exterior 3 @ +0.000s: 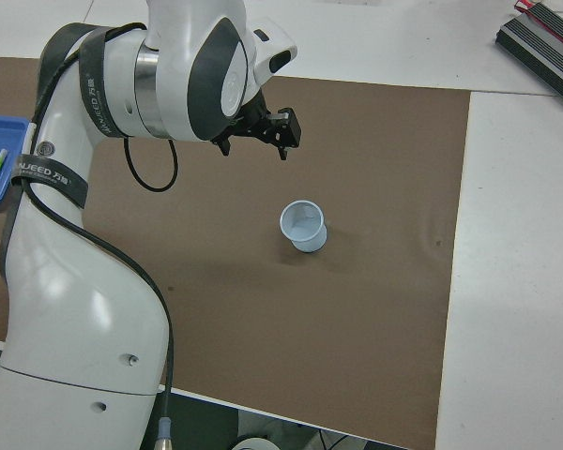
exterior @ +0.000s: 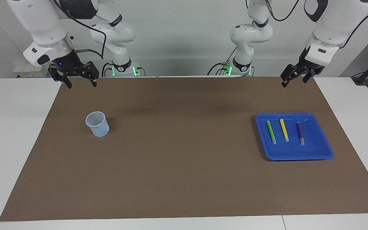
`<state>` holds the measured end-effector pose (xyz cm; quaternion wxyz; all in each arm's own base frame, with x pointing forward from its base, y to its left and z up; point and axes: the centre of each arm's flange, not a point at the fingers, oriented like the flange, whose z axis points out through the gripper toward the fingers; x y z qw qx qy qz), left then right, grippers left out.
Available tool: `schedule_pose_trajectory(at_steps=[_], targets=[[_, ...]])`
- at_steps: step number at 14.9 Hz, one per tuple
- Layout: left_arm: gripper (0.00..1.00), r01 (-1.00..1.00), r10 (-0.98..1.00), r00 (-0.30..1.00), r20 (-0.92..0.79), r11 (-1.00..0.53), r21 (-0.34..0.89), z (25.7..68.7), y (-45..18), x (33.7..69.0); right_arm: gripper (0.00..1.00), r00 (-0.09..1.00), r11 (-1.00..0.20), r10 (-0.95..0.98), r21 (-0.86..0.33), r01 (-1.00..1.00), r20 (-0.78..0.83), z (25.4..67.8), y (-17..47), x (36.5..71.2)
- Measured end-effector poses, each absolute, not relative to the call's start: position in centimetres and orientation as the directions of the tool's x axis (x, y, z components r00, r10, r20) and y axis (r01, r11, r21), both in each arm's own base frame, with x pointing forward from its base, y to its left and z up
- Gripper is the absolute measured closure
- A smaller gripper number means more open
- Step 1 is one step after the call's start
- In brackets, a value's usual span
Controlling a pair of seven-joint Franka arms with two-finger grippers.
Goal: Right arm passes pens to left for tray arrangement
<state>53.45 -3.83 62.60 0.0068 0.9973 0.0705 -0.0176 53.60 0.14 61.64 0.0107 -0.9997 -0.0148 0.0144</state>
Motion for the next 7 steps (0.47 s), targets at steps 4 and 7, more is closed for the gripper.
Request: schedule_pose_trajectory(at_steps=[4,7], targets=[[0.0,0.141,0.141,0.989,-0.039,-0.99,0.022,62.6,-3.92,53.44,0.0,0.999,-0.999,0.03,-0.022,0.029,-0.028,61.65,0.14,53.6],[0.0,0.142,0.141,0.989,-0.039,-0.99,0.022,62.6,-3.92,53.44,0.0,0.999,-0.999,0.03,-0.022,0.029,-0.028,61.65,0.14,53.59]])
